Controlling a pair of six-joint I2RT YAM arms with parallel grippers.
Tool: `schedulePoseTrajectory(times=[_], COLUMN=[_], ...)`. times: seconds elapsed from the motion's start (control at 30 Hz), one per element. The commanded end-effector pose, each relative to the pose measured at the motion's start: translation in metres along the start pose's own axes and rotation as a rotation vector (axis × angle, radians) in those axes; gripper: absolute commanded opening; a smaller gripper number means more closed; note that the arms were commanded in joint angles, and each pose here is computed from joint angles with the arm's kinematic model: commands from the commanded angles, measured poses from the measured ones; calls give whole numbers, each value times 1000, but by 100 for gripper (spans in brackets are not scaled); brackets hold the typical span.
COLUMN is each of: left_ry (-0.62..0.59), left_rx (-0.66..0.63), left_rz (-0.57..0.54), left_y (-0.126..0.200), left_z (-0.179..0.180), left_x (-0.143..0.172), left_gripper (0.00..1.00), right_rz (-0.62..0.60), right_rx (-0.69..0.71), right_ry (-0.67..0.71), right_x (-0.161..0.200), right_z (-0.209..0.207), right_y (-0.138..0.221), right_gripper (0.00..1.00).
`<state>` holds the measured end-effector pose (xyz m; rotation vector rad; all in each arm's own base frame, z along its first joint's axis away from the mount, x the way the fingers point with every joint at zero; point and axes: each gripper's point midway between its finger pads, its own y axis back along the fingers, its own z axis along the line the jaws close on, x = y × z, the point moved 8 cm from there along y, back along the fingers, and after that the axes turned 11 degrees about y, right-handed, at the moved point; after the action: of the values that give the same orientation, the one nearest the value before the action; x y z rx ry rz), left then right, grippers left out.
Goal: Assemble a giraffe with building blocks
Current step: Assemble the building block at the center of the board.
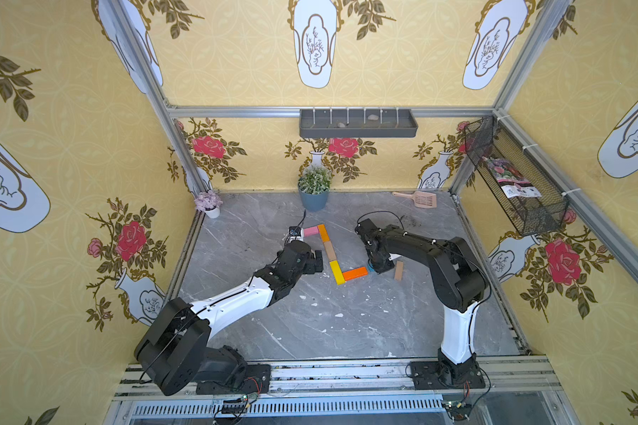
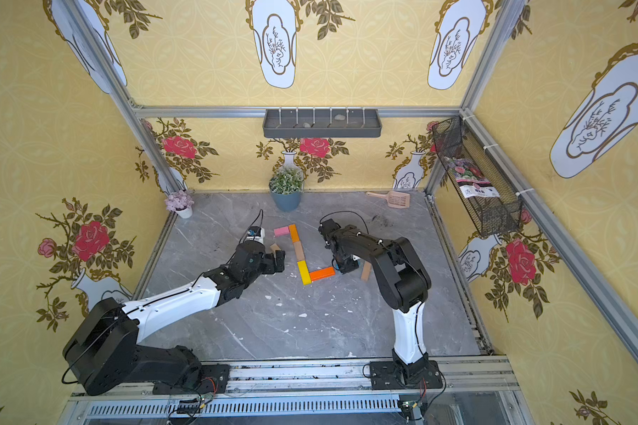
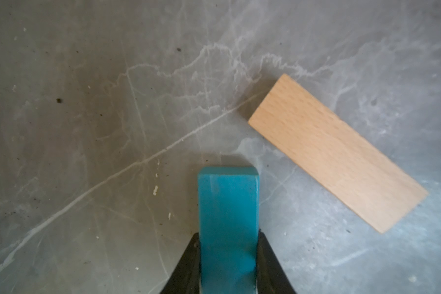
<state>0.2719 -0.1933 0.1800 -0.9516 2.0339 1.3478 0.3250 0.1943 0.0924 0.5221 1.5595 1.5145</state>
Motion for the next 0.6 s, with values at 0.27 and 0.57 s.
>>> schedulePoseTrajectory(times=[0.27,0.57], left_ry=[0,-3], left_rx=[3,3], left_rz=[-10,-7], left_y=[2,2], left_z=[0,0], left_x=[-2,-1], left_gripper=[99,99], right_rz=[13,-2], right_rx=[5,-45], right_ry=[-17,-22], right_x=[9,4], right_z=[-1,-4], right_y=[-3,7], right_gripper=[20,68])
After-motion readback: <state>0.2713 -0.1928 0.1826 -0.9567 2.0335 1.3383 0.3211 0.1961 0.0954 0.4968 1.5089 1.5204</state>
